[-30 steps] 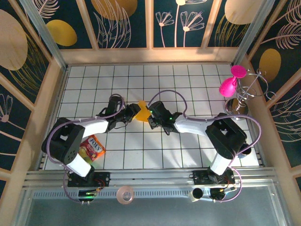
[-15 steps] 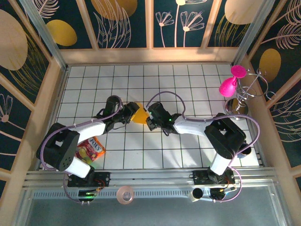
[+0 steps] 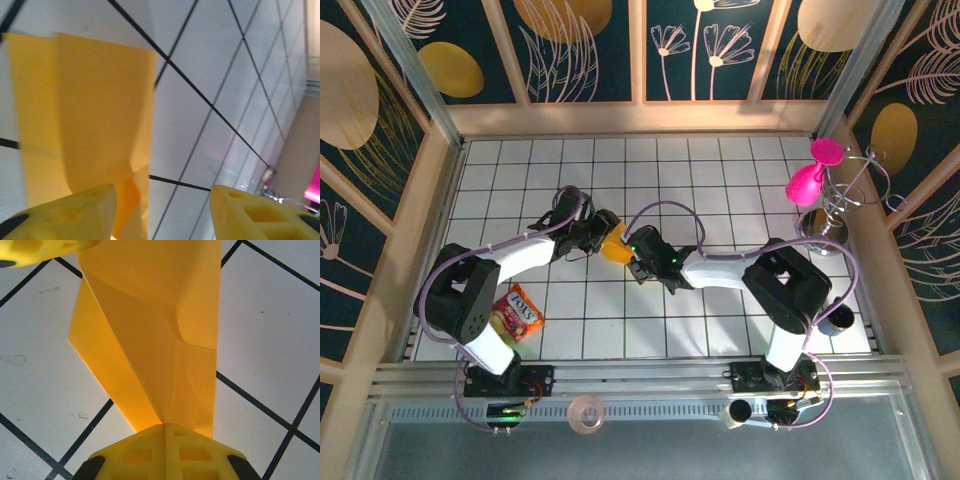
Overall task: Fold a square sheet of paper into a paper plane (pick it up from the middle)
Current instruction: Fourth fold the wing at the center of the table.
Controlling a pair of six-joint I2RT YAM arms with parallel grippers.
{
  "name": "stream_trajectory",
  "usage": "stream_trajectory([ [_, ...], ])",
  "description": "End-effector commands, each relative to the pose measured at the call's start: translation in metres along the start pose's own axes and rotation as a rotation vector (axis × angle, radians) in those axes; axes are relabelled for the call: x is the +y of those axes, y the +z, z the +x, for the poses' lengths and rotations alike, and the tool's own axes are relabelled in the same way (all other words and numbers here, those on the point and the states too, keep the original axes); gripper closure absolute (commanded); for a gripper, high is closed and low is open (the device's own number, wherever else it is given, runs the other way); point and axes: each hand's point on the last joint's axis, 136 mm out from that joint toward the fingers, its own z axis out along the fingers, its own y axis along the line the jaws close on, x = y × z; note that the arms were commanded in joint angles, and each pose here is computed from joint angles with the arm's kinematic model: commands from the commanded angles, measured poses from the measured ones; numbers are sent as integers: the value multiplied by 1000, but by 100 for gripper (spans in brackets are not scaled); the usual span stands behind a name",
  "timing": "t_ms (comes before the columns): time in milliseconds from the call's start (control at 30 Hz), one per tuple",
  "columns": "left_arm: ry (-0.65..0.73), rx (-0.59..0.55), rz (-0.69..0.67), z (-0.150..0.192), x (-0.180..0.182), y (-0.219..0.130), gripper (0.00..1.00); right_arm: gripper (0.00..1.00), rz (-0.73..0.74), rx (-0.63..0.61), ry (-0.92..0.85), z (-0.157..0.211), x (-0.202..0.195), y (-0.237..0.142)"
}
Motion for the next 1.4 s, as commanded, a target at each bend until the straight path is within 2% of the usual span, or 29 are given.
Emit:
stream_trajectory([
  [0, -9, -16, -117, -1, 18, -3, 48, 100, 26, -27, -7, -8, -1, 1],
  [167, -6, -65, -137, -8, 20, -10, 46, 100, 35, -28, -2, -8, -2, 1],
  [700, -9, -126, -159, -16, 25, -23, 42, 100, 37, -18, 0, -4, -3, 3],
  [900, -37, -28, -101, 1, 21, -6, 43, 100, 34, -22, 0, -5, -2, 2],
  [1100, -37, 25, -78, 10, 15, 9, 53, 100, 29, -24, -2, -5, -1, 2],
  [1367, -49, 44, -71, 14, 18, 11, 77, 97, 26, -24, -14, -5, 0, 2],
])
